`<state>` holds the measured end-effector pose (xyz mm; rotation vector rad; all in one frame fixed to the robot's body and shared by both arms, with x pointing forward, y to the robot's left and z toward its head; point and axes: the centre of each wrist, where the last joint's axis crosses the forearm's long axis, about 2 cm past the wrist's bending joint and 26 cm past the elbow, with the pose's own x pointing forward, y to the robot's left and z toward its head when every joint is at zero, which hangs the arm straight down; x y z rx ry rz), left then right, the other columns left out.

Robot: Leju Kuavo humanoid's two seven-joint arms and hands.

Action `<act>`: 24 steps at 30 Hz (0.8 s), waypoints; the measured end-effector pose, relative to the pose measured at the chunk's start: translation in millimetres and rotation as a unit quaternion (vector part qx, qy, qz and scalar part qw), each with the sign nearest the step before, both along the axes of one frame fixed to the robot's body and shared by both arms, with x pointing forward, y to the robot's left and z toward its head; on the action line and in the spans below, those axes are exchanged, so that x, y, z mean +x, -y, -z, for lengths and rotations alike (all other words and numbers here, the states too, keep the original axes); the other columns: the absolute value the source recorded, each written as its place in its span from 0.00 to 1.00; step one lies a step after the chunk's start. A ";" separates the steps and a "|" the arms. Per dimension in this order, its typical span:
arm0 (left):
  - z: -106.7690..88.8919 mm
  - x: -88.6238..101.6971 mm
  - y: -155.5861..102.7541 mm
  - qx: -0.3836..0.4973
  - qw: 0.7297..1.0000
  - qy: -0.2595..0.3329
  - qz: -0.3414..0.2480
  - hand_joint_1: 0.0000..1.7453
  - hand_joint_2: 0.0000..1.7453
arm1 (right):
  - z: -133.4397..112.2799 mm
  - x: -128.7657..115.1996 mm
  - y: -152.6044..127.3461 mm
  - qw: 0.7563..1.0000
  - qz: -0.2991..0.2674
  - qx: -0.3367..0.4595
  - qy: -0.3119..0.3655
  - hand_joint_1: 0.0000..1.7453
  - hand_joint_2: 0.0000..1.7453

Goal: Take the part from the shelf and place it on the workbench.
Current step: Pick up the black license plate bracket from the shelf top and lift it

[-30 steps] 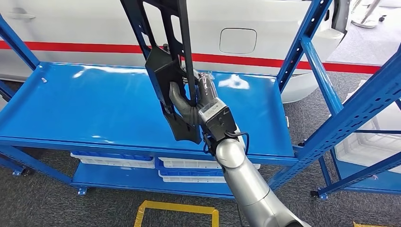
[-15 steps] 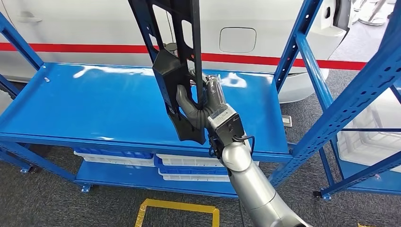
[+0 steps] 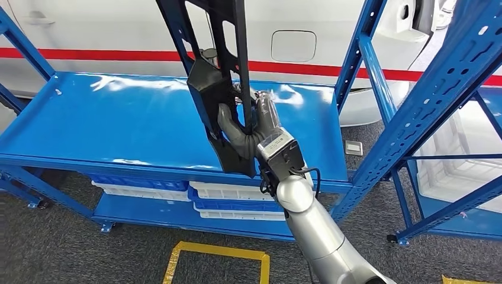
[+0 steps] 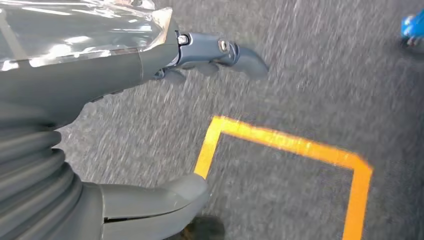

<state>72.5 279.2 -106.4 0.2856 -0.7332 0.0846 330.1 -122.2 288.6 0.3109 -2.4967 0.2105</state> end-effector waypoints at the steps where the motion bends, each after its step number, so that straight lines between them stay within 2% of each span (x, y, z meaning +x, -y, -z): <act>1: 0.0 0.3 -0.5 0.001 1.000 0.000 0.000 0.00 1.00 | -0.3 0.1 -0.1 1.000 0.000 0.001 0.000 1.00 1.00; 24: -1.1 5.5 4.5 -0.002 1.000 0.001 0.006 0.00 1.00 | 10.1 1.4 3.2 1.000 0.002 -0.002 -0.008 1.00 1.00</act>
